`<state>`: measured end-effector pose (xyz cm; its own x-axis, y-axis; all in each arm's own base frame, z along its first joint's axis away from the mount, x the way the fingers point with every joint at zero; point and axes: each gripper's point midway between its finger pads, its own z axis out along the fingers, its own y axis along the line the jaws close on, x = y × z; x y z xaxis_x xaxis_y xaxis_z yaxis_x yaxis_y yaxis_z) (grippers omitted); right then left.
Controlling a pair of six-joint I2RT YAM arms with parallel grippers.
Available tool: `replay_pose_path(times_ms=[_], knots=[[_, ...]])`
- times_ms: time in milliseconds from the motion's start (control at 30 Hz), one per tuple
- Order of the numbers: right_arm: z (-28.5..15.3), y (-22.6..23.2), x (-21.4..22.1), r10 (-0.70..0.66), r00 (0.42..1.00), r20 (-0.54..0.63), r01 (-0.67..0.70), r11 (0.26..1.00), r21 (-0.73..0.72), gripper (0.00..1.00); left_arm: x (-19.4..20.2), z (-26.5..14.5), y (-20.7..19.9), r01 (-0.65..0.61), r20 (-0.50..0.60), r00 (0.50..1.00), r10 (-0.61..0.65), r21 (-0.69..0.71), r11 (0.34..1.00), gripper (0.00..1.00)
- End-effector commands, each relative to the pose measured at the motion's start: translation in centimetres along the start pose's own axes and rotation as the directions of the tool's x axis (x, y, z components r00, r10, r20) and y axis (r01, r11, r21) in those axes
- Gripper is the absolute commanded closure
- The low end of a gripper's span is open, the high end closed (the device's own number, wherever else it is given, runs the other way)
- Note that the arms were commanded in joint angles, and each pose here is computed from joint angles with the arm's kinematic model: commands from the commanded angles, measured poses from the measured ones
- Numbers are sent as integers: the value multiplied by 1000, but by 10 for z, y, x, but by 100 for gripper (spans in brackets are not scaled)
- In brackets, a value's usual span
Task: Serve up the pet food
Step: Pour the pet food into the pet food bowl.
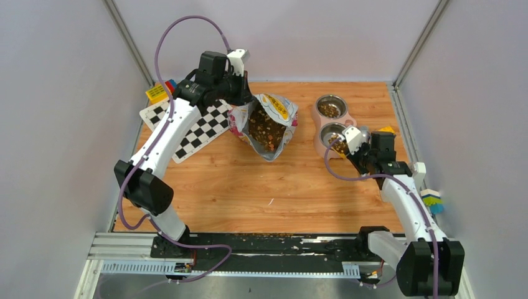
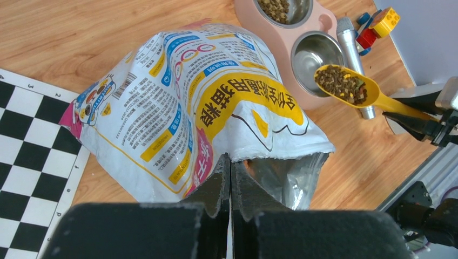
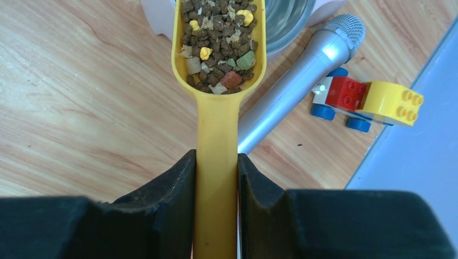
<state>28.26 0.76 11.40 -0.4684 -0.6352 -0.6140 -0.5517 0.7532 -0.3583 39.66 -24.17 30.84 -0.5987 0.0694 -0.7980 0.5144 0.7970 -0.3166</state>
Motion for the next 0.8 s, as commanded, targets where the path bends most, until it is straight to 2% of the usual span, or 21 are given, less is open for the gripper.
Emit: replay_pose_path(times_ms=[0, 767], knots=[[-9, -29, -24, -57, 998, 12, 57, 997, 55, 100, -61, -29, -16, -45, 204, 978, 37, 32, 998, 100], [-21, -57, -20, -202, 962, -183, 209, 978, 17, 100, -59, -23, -12, -40, 193, 980, 35, 23, 999, 100]])
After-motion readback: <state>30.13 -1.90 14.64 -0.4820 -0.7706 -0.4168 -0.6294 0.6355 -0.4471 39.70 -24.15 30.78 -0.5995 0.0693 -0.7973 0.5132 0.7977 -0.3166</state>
